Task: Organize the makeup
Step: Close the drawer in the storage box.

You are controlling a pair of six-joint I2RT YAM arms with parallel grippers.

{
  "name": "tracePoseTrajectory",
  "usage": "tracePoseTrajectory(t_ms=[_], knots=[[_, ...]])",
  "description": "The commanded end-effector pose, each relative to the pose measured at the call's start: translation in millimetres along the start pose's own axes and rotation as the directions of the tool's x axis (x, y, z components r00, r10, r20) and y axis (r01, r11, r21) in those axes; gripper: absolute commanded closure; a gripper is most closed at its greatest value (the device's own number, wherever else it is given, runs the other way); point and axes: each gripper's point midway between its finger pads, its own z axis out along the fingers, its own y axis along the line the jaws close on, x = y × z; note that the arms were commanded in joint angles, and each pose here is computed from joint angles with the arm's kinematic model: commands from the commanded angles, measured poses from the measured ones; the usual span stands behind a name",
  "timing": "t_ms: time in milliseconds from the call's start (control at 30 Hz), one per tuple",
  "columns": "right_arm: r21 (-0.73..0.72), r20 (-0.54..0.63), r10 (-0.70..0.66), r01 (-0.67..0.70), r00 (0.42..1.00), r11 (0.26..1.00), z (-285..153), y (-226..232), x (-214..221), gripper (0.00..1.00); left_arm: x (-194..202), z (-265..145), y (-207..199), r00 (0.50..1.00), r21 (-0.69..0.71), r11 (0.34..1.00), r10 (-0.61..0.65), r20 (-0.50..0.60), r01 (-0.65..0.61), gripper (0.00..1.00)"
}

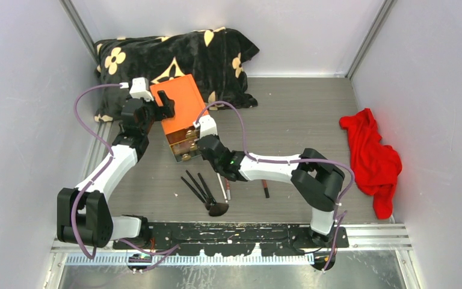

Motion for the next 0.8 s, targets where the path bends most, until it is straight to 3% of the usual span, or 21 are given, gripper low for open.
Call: tracePoseTrajectory(t_ms=[0, 300, 333, 400, 500, 533, 667, 767], knots=[[-0.014, 0.113, 0.038, -0.037, 0.993, 0.999, 13.9, 5.8, -44.7, 0.85, 85.2, -17.6, 21.8, 0.956, -0.044, 0.996, 0.064, -0.286, -0.080, 0.15], [-0.013, 0.106, 0.027, -0.026, 0.994, 1.000, 18.2, 5.7, -43.1, 0.83, 87.6, -14.7, 22.7, 0.954, -0.046, 0.995, 0.066, -0.292, -0.083, 0.15], [-0.016, 0.105, 0.031, -0.030, 0.994, 0.999, 13.6, 4.3, -41.8, 0.80, 87.5, -14.4, 22.8, 0.954, -0.047, 0.995, 0.066, -0.292, -0.083, 0.15], [-0.010, 0.102, 0.029, -0.028, 0.994, 1.000, 2.2, -0.8, -38.0, 0.61, 87.9, -14.3, 23.0, 0.954, -0.048, 0.995, 0.067, -0.293, -0.084, 0.15], [0.006, 0.111, 0.021, -0.022, 0.994, 1.000, -16.8, -9.7, -33.1, 0.47, 88.7, -14.5, 23.3, 0.954, -0.048, 0.995, 0.067, -0.294, -0.085, 0.15], [0.002, 0.111, 0.027, -0.027, 0.993, 1.000, -22.7, -12.8, -32.2, 0.37, 88.3, -14.8, 23.7, 0.954, -0.050, 0.995, 0.068, -0.293, -0.086, 0.15], [-0.014, 0.086, 0.042, -0.041, 0.995, 0.999, -31.6, -17.9, -15.2, 0.27, 86.6, -15.4, 24.2, 0.955, -0.053, 0.995, 0.071, -0.288, -0.089, 0.15], [-0.030, 0.058, 0.042, -0.040, 0.997, 0.999, -29.0, -15.2, 1.2, 0.08, 85.3, -16.1, 23.8, 0.956, -0.052, 0.995, 0.070, -0.286, -0.089, 0.15]])
